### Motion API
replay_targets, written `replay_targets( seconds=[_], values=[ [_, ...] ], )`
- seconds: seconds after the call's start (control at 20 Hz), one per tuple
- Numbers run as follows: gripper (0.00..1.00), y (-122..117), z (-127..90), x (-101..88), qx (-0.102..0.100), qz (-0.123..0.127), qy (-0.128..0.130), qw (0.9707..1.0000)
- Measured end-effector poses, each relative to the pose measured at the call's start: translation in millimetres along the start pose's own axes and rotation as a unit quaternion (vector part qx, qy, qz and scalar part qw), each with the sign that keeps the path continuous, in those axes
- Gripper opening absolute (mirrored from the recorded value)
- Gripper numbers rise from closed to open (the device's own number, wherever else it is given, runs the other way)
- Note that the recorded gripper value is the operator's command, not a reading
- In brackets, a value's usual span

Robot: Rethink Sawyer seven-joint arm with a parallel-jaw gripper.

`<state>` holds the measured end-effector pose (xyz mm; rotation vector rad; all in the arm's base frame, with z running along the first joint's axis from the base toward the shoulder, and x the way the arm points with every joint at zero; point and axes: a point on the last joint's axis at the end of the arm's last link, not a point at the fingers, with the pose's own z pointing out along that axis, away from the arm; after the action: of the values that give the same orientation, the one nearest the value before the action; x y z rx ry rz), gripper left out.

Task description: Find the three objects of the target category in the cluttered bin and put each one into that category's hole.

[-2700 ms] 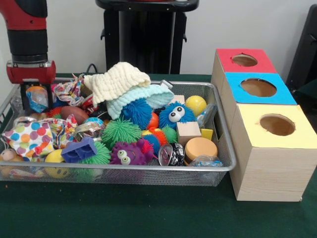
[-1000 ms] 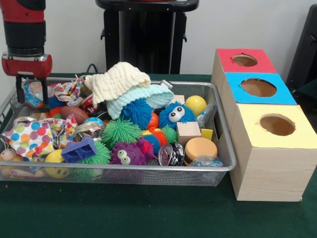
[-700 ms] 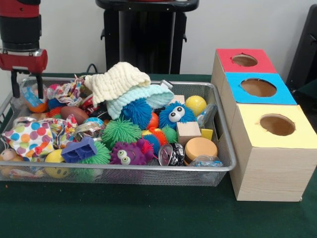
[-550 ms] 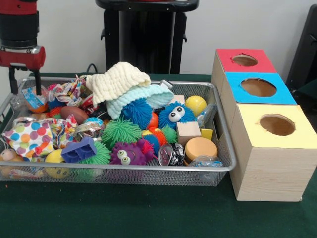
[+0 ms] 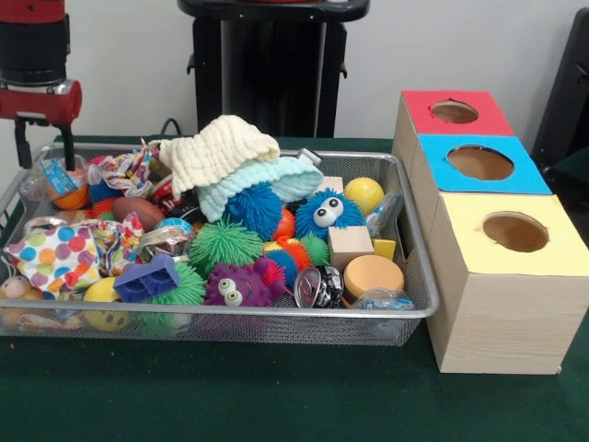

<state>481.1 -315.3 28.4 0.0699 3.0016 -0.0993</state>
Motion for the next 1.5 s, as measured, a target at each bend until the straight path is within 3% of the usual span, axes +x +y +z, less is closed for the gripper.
replay_targets(
  seconds=[1.05, 1.15, 1.25, 1.5],
  values=[
    [1.00, -4, -1, -6.8, -0.007, 0.002, -0.015, 0.9999],
    [1.00, -4, -1, -9.1, -0.008, -0.012, -0.021, 0.9997],
    [1.00, -3, 1, -11.1, -0.009, -0.043, -0.029, 0.9986],
    [1.00, 3, 11, -10.9, -0.016, -0.133, -0.039, 0.9902]
  ],
)
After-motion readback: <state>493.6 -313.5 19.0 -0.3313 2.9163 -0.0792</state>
